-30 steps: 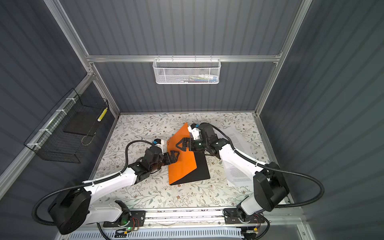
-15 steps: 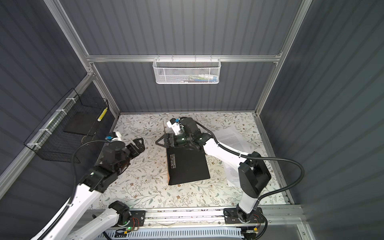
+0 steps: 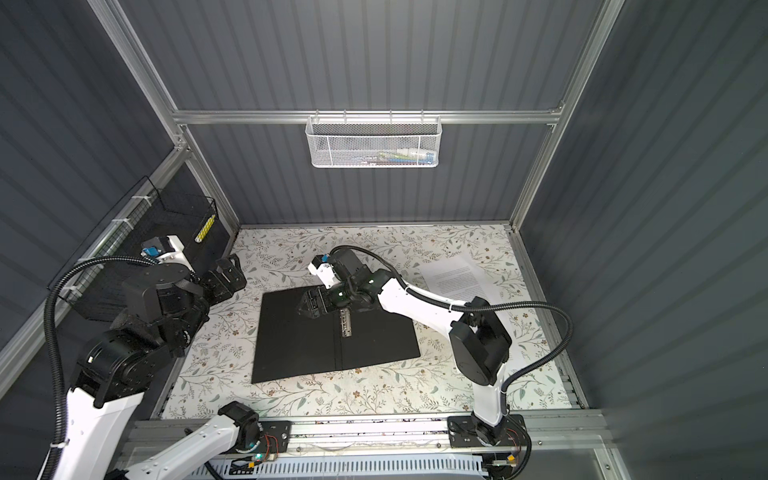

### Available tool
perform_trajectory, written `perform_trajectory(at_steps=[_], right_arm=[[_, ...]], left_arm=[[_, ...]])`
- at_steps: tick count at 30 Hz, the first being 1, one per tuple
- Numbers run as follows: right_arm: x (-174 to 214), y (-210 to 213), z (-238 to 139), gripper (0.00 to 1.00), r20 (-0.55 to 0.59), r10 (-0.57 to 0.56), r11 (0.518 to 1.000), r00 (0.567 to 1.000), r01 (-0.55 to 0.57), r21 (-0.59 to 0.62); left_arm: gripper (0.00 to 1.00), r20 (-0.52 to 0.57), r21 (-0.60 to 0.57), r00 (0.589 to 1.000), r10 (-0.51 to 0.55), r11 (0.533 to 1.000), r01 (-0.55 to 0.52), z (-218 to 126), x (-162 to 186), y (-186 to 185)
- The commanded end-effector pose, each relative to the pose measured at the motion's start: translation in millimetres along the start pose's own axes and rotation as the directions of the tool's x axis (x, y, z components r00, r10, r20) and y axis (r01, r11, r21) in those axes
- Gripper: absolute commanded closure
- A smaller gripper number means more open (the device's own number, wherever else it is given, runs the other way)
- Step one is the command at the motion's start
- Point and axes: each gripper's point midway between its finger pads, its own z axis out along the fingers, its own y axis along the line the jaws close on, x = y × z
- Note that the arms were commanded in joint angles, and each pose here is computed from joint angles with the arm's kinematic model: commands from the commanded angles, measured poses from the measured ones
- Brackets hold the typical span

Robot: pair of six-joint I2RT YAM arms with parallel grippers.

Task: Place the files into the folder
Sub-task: 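Lift and swing the orange cover open with the right gripper, then move the right gripper to the metal clip while the left holds the folder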

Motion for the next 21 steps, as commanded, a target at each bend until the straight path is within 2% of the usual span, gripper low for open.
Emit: perform_trajectory(at_steps=[1,5,8,12,13,15,21], right_arm=[[7.3,-20.5,-19.8,0.18,-0.005,-0.009,0.997,1.000,0.010,0.078],[22.4,-40.9,-31.1,0.36,-0.001,0.060,0.995,0.998,-0.059,0.083],[36.8,-57.3,-32.2,0.53,-0.017,0.130,0.989,0.991,-0.128,0.072],[55.0,-79.1,-20.7,0.91,-0.057,0.188,0.978,0.980,-0.182,0.101],[59.5,-84.4,-16.7,0.97,-0.070,0.198,0.975,0.978,-0.190,0.115],[67.7,-93.8,-9.1,1.00,-0.098,0.217,0.969,0.971,-0.203,0.138],[83.6,-113.6,7.0,1.00,-0.154,0.250,0.957,0.956,-0.219,0.191]], left_arm=[[0.00,-0.130,0.064,0.982,0.137,0.989,-0.130,31.7,43.9,-21.3],[0.02,-0.269,0.168,0.950,0.162,0.979,-0.119,72.6,111.7,-47.3],[0.07,-0.304,0.222,0.945,0.118,0.974,-0.051,92.2,152.9,-56.4],[0.08,-0.356,0.172,0.933,0.048,0.985,0.015,107.8,202.2,-40.1],[0.06,-0.373,0.150,0.927,0.034,0.988,0.024,111.0,213.8,-33.9],[0.00,-0.414,0.102,0.910,0.021,0.994,0.024,118.0,235.9,-20.6],[0.00,-0.520,0.089,0.849,-0.091,0.983,0.160,144.4,285.9,-7.3]])
